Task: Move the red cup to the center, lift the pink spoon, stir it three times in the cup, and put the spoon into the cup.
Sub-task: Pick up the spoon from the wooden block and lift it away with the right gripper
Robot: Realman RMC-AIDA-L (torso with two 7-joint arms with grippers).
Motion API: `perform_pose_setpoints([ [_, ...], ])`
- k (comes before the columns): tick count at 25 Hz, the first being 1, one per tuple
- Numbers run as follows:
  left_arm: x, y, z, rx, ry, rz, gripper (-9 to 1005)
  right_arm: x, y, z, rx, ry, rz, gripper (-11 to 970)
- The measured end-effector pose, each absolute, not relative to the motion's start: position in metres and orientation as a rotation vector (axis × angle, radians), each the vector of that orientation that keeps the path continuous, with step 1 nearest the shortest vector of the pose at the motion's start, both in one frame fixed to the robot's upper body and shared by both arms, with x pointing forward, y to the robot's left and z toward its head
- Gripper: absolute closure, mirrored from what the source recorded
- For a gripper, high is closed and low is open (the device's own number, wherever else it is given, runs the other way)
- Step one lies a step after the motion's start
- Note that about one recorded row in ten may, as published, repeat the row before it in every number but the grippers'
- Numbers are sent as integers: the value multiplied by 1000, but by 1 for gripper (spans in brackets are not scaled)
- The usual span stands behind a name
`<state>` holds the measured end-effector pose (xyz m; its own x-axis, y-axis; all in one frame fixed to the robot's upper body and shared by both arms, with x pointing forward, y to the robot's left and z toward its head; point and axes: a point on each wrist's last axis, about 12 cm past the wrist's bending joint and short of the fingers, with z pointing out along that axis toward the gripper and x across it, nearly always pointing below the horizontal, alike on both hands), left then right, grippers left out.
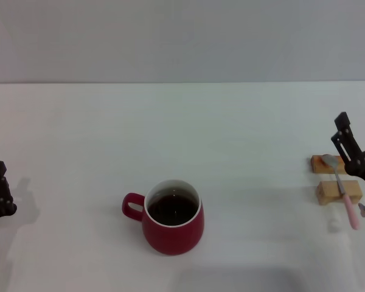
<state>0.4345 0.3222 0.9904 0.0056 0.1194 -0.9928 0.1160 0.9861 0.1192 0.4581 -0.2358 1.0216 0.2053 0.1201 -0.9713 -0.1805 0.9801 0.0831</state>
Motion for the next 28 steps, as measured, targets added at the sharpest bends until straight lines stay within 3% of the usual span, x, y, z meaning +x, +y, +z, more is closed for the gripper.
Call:
perform_pose_setpoints([
  [19,437,322,993,165,1546,7,988,462,-237,1024,-52,1335,200,252],
  [28,435,321,993,184,1545,-3,988,441,-240,1017,-24,1355,197,253],
])
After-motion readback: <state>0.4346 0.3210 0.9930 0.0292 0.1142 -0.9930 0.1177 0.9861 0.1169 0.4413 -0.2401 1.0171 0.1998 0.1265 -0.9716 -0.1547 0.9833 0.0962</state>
